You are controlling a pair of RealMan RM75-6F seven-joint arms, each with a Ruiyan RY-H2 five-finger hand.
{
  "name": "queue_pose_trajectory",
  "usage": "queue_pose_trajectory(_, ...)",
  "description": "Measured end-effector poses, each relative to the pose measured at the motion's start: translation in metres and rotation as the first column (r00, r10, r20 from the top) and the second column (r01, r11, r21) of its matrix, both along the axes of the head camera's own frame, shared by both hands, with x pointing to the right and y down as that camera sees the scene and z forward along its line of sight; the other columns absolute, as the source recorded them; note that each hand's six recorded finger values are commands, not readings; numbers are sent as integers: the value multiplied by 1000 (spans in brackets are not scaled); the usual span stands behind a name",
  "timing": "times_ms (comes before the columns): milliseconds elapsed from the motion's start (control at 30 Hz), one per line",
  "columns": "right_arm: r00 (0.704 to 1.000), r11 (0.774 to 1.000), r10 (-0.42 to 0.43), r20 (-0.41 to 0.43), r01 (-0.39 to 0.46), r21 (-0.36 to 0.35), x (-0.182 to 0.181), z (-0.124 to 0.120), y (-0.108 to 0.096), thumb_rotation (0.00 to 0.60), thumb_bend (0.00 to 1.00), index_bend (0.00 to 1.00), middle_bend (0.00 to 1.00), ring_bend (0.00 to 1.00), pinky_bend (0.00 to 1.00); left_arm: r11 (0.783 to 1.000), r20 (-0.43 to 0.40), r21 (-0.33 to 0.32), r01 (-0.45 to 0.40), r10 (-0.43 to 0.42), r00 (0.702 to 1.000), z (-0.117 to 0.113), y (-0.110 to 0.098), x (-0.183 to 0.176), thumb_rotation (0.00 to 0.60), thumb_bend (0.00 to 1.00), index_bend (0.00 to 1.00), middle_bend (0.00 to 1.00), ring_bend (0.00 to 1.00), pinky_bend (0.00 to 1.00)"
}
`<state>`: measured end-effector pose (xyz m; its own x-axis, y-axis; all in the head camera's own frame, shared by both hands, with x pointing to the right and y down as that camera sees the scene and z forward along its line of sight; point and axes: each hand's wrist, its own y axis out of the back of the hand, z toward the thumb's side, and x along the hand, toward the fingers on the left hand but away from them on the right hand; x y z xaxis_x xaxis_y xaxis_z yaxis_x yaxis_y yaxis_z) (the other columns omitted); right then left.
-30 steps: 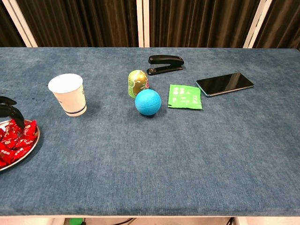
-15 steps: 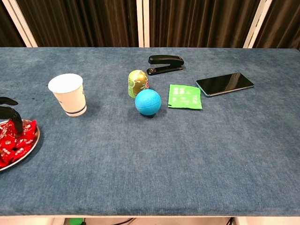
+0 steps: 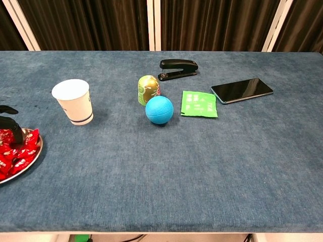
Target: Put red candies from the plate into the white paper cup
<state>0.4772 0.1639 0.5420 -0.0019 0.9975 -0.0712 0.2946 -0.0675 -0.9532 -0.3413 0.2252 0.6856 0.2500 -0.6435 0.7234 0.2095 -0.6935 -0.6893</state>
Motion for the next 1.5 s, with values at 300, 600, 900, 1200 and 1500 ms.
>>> queue_pose_trajectory(300,1000,1000,1,-5,-1,-10,-1,2,0,600,341,0,0,0,0,1000,-8,1,-5,5,1000,1,0,3,600,322,440,386,36,184)
queue_pose_trajectory(600,1000,1000,6,-9,-7,-19,1,3,1,600,341,0,0,0,0,1000,-12,9,-9,9,1000,4,-2,6,600,332,509,450,65,184)
queue_pose_trajectory(900,1000,1000,10,-13,-11,-29,2,5,1,600,342,0,0,0,0,1000,-16,14,-7,8,1000,6,-3,8,600,333,579,522,118,184)
queue_pose_trajectory(1200,1000,999,13,-16,-13,-35,3,6,1,600,343,0,0,0,0,1000,-30,30,7,-6,1000,6,-4,9,600,334,629,570,167,186)
queue_pose_trajectory(1500,1000,999,13,-16,-14,-34,3,6,0,600,344,0,0,0,0,998,-85,48,51,-47,995,-3,-11,11,600,340,642,585,187,190)
